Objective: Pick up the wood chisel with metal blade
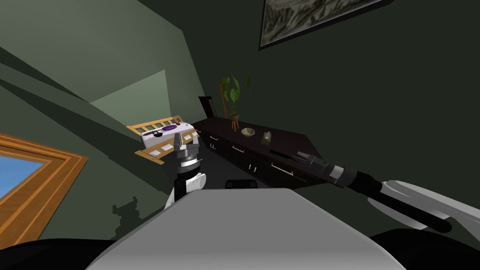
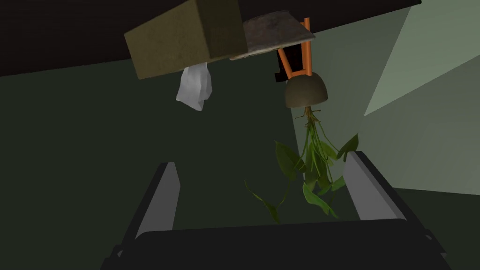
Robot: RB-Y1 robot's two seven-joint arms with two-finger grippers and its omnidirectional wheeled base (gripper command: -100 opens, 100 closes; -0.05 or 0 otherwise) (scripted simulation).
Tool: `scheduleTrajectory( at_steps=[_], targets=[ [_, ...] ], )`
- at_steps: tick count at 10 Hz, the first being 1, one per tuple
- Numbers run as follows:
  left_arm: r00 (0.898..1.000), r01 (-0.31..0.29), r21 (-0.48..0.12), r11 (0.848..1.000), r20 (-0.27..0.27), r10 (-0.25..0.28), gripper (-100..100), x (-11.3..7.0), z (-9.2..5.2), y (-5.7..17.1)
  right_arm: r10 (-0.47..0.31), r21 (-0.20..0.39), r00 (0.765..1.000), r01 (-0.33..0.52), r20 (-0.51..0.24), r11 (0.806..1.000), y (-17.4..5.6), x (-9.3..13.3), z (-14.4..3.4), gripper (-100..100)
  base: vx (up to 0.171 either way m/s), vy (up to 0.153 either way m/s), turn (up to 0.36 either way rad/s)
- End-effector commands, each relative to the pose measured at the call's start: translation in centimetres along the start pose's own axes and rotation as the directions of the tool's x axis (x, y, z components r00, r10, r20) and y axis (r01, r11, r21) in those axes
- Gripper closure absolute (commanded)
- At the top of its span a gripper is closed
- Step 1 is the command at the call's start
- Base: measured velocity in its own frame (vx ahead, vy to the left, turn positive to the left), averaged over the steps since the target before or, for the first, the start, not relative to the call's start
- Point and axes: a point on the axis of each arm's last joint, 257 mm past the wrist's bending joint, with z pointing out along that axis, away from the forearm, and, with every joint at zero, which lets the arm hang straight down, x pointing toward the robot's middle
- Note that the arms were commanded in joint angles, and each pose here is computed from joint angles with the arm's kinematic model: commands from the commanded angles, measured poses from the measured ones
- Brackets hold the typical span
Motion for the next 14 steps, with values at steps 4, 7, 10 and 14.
scheduleTrajectory(
  at_steps=[4,7,10,14],
  targets=[
    [1.0,0.0,0.0,1.0,0.0,0.0,0,0.0,0.0,0.0,-0.092,0.003,0.978,0.094,-0.185,0.996,-2.4,3.0,-1.6,-100,0.024,0.038,0.146],
    [1.0,0.0,0.0,1.0,0.0,0.0,0,0.0,0.0,0.0,-0.147,-0.019,0.948,0.147,-0.284,0.989,-3.4,4.2,-2.3,-100,0.015,0.031,0.088],
    [1.0,0.0,0.0,1.0,0.0,0.0,0,0.0,0.0,0.0,-0.195,-0.033,0.88,0.201,-0.432,0.979,-5.6,7.1,-4.7,-100,0.023,0.038,0.14],
    [1.0,0.0,0.0,1.0,0.0,0.0,0,0.0,0.0,0.0,-0.261,-0.085,0.776,0.26,-0.575,0.962,-7.6,9.2,-6.8,-100,0.03,0.029,0.106]
  ],
)
